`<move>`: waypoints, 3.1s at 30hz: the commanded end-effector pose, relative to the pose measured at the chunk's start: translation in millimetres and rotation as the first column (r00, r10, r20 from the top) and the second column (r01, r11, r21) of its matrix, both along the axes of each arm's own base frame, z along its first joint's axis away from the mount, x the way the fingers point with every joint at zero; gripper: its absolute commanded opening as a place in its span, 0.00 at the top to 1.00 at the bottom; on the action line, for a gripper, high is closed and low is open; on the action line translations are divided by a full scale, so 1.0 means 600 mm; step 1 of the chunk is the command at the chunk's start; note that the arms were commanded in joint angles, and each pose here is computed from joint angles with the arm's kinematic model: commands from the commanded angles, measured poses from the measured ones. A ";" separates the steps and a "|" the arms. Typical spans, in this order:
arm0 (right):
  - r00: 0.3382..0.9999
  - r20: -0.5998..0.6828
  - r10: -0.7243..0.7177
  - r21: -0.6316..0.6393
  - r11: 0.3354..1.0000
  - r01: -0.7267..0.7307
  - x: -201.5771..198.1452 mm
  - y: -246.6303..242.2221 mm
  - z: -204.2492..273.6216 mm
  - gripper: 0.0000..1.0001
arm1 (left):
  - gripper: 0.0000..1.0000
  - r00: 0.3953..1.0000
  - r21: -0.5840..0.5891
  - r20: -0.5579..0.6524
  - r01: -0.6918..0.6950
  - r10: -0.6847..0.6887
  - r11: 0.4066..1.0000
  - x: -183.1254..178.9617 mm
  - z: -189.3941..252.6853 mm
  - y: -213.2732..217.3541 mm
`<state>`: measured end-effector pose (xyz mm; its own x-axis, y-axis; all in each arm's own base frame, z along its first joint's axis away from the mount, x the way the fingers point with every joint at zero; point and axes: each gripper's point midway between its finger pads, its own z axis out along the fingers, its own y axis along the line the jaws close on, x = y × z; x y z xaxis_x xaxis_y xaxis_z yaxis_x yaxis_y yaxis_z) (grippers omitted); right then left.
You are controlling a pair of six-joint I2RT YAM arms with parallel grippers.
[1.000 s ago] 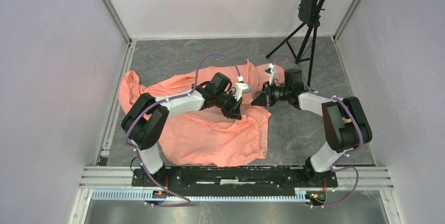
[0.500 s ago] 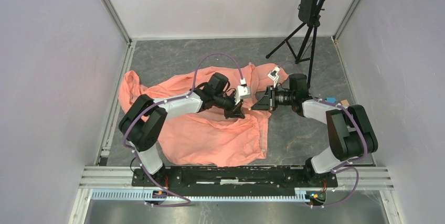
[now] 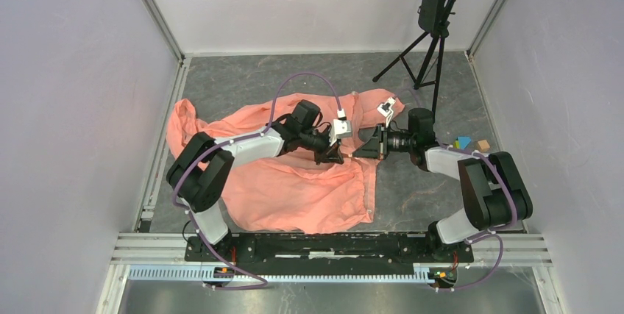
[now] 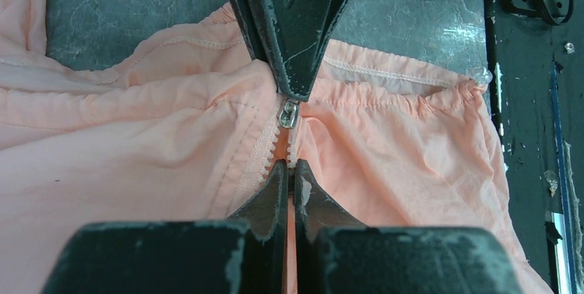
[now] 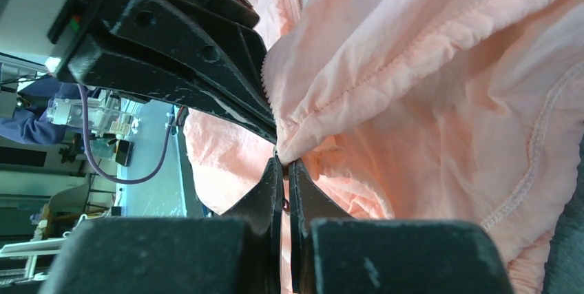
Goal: Zip up the jacket
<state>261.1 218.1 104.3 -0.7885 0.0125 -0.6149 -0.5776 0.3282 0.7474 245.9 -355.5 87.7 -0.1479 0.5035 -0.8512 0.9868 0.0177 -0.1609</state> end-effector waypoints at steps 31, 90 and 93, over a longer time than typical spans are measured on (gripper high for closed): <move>0.984 0.174 0.034 0.061 0.997 -0.045 0.003 0.007 0.019 1.00 | 0.98 0.996 -0.136 0.093 0.026 -0.013 0.990 0.024 0.052 0.013; 0.977 0.210 0.044 0.105 0.992 -0.067 -0.004 0.018 0.039 0.99 | 0.98 0.996 -0.157 0.079 0.051 -0.039 0.986 0.017 0.059 0.013; 0.977 0.210 0.042 0.094 0.994 -0.063 -0.001 0.017 0.036 1.00 | 0.98 0.996 -0.157 0.080 0.052 -0.039 0.986 0.016 0.059 0.013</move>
